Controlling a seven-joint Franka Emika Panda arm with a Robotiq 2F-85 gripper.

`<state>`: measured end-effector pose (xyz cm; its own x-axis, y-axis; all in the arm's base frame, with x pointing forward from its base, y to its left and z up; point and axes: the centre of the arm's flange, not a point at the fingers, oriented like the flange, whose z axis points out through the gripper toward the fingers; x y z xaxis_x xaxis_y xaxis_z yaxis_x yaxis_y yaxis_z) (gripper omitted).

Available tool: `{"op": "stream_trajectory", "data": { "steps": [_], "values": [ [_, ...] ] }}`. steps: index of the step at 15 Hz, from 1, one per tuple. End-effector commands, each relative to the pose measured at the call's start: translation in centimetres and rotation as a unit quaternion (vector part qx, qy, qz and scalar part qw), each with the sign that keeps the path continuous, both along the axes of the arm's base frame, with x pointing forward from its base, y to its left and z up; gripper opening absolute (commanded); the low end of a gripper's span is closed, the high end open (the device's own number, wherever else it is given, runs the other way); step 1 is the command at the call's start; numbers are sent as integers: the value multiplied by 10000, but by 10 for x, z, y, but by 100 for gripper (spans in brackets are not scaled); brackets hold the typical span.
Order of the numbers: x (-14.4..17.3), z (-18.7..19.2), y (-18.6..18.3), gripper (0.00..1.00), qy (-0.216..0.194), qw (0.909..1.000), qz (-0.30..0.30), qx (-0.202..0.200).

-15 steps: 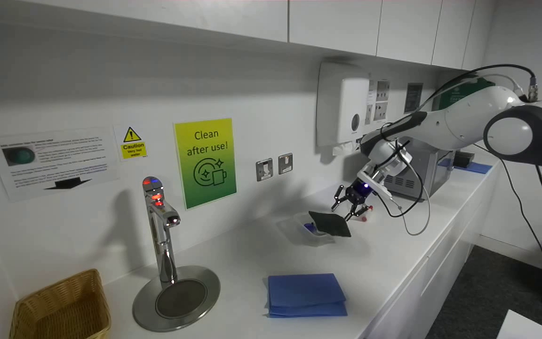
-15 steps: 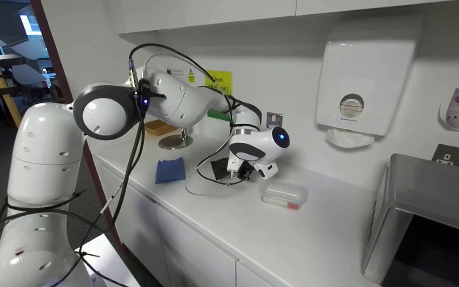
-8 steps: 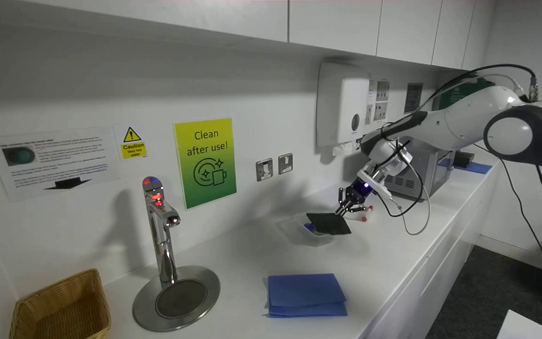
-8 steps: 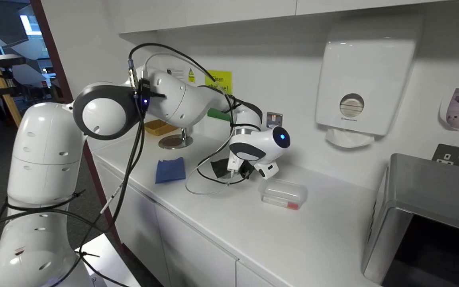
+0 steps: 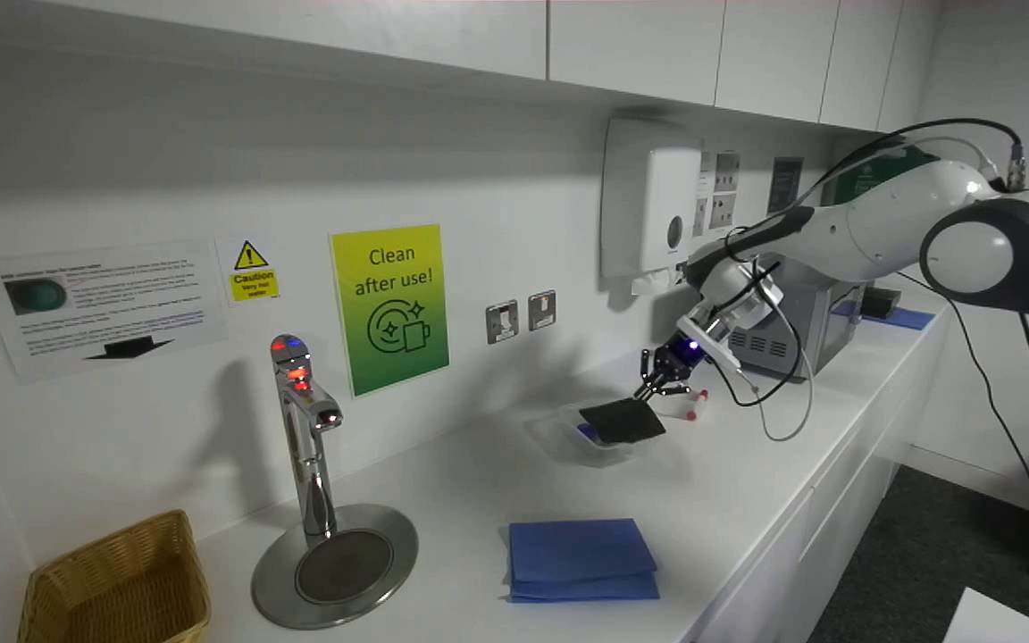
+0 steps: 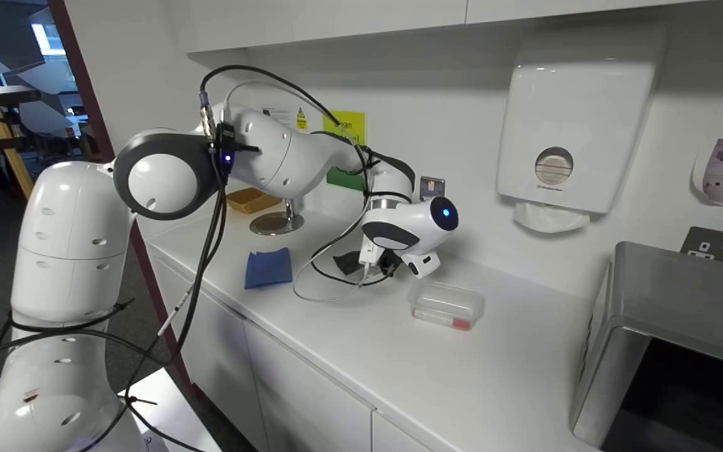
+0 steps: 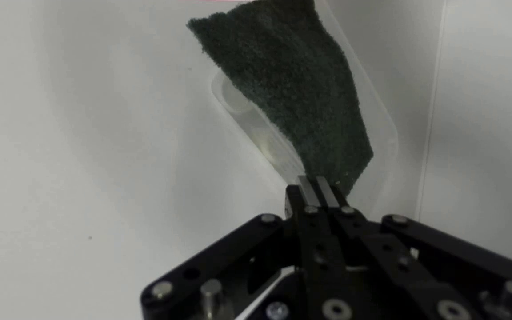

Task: Adjust the tissue inside the container

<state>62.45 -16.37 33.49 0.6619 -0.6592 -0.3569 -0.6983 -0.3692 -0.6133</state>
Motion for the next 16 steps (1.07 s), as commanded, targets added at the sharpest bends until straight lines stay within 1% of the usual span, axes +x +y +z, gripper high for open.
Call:
{"op": "stream_trajectory", "data": {
  "steps": [1,5,8,10,12,16],
  "values": [
    [4,34,-2,1,-269,9994,-104,167],
    [13,60,-4,1,-545,9983,-146,159],
    [20,75,-5,1,-685,9975,-132,75],
    [24,74,-5,1,-576,9981,-60,-219],
    [24,72,-5,1,-508,9978,39,-427],
    [23,69,-6,1,-414,9969,156,-650]
  ]
}}
